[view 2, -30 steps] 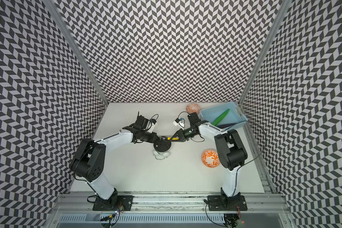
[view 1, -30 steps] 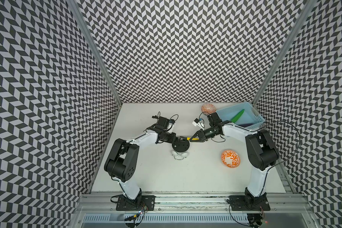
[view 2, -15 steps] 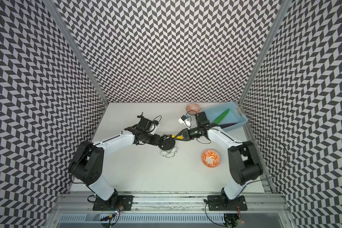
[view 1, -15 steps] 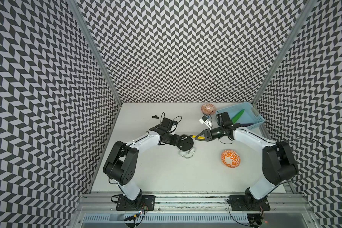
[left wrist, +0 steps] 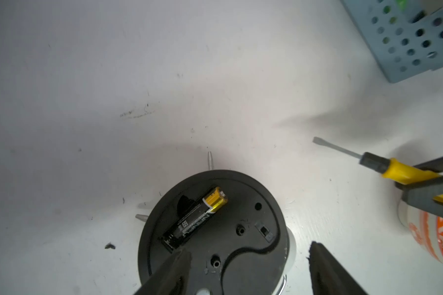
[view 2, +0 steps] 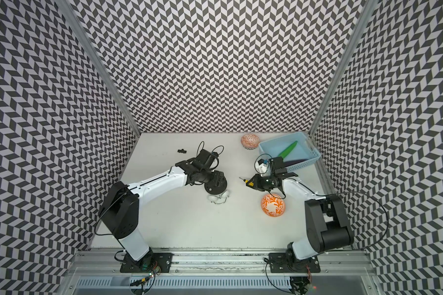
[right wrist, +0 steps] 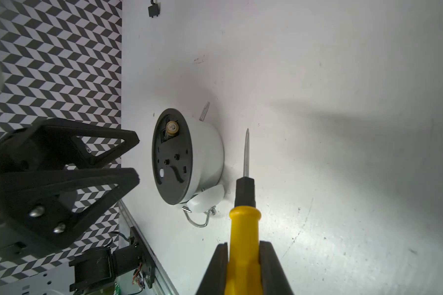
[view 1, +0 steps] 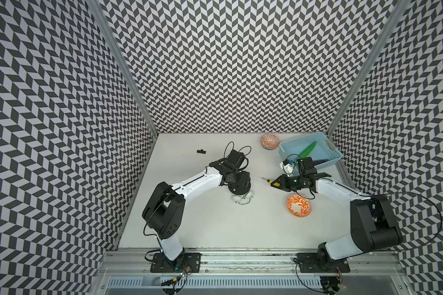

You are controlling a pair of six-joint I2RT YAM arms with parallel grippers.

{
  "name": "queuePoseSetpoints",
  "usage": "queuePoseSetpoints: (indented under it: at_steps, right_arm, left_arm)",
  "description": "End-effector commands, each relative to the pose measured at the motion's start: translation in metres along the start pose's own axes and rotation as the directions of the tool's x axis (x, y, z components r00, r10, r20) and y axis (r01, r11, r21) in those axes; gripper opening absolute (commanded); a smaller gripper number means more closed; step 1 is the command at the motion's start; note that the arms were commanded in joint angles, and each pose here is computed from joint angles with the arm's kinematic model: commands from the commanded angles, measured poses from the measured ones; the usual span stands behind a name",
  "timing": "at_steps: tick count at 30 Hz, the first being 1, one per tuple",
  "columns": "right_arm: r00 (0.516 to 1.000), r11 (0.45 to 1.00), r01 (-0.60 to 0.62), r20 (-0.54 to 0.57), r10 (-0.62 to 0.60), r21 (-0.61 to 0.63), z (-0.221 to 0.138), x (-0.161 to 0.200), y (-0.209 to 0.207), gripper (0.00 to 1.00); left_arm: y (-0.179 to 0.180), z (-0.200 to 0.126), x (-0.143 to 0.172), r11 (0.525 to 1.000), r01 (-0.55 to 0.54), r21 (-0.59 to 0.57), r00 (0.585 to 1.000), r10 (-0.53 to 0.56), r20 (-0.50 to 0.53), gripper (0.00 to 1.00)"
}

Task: Remove the battery from the alarm
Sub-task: Place the screwdriver at the center of the board, then remove the battery from the alarm.

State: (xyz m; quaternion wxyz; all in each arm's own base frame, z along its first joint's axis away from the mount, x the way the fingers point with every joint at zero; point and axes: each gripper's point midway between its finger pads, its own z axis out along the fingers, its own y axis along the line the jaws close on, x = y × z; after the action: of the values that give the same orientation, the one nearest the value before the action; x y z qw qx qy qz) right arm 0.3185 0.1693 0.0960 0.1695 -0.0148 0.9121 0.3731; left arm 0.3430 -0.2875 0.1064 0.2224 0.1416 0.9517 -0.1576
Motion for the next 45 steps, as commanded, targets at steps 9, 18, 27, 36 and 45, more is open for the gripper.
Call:
queuePoseSetpoints:
  at_steps: [9, 18, 27, 36, 45]
  right_arm:
    - [0.999, 1.000, 0.013, 0.049, -0.013, 0.006, -0.005, 0.000, 0.001, 0.00]
    - [1.000, 1.000, -0.018, 0.007, 0.018, 0.022, 0.007, 0.019, -0.014, 0.10]
    - [0.993, 0.997, 0.052, 0.098, -0.058, 0.062, -0.012, -0.001, 0.000, 0.45]
    - [0.985, 0.991, 0.123, 0.120, -0.128, 0.047, -0.005, -0.018, 0.018, 0.54]
    - [0.977, 0.983, 0.183, 0.119, -0.177, -0.035, 0.016, -0.030, 0.044, 0.54]
  left_arm:
    - [0.010, 0.010, 0.001, 0.986, 0.098, -0.137, 0.995, -0.100, -0.009, 0.74]
    - [0.013, 0.031, 0.007, 0.982, 0.104, -0.157, 0.994, -0.109, -0.024, 0.75]
    - [0.009, 0.045, 0.014, 0.989, 0.093, -0.117, 0.994, -0.098, -0.044, 0.69]
    - [0.004, 0.051, 0.012, 0.995, 0.047, -0.083, 0.998, -0.051, -0.049, 0.48]
    - [-0.016, 0.037, -0.009, 0.999, -0.034, 0.015, 0.999, 0.034, 0.022, 0.30]
